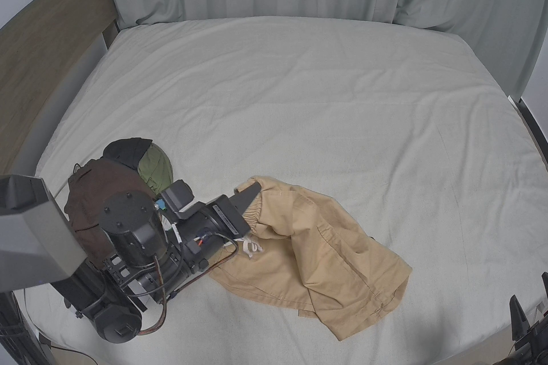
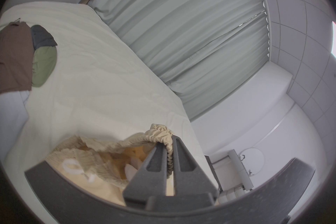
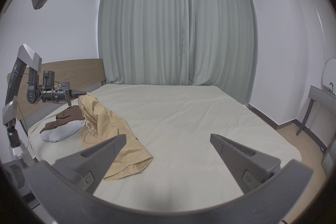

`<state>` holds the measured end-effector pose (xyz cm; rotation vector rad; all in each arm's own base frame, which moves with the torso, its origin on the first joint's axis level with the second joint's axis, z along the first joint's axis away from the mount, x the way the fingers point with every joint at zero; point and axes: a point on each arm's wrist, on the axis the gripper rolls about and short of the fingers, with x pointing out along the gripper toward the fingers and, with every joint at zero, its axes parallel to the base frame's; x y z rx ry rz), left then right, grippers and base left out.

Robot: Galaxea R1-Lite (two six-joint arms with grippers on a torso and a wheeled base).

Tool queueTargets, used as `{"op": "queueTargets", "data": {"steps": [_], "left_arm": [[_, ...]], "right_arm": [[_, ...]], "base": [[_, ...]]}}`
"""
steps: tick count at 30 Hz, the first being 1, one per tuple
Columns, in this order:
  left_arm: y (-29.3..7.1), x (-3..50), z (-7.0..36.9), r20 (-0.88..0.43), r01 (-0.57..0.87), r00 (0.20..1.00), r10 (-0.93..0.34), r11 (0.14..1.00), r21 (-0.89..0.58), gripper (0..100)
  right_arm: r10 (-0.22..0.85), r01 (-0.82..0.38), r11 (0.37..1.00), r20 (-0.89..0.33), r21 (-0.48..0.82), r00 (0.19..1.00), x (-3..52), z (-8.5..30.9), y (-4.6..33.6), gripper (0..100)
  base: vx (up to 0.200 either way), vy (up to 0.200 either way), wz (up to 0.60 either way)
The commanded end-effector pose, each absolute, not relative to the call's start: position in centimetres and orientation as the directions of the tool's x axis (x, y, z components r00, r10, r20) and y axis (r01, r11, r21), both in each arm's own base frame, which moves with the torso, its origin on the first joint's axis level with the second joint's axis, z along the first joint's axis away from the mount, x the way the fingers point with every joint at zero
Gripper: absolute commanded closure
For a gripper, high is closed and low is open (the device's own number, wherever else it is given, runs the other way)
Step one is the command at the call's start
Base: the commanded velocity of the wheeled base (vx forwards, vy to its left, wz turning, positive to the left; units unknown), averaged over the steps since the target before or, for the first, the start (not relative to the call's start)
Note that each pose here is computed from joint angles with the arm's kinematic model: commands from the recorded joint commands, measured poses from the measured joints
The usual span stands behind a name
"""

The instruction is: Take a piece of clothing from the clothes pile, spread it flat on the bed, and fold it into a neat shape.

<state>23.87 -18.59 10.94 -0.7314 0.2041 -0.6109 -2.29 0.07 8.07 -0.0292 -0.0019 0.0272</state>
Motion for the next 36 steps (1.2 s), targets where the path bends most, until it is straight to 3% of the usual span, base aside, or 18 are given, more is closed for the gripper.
{"op": "queueTargets", "data": {"steps": [1, 15, 36], "left_arm": [[-16.7, 24.7, 10.5, 0.009, 0.409, 0.845, -0.535, 0.635, -0.656, 100], [-12.4, 28.4, 6.3, -0.125, 0.273, 0.909, -0.398, 0.795, -0.541, 100], [-11.6, 29.9, 5.0, -0.148, 0.231, 0.921, -0.36, 0.812, -0.536, 100]], "right_arm": [[0.029, -0.03, 0.999, -0.012, -0.03, 1.0, -2.2, 7.6, 0.1, 0], [0.029, -0.03, 0.999, -0.012, -0.03, 1.0, -2.2, 7.6, 0.1, 0], [0.031, -0.031, 0.999, -0.012, -0.033, 0.999, -2.2, 7.6, 0.1, 0]], "base": [[0.0, 0.0, 0.0], [0.0, 0.0, 0.0], [0.0, 0.0, 0.0]]}}
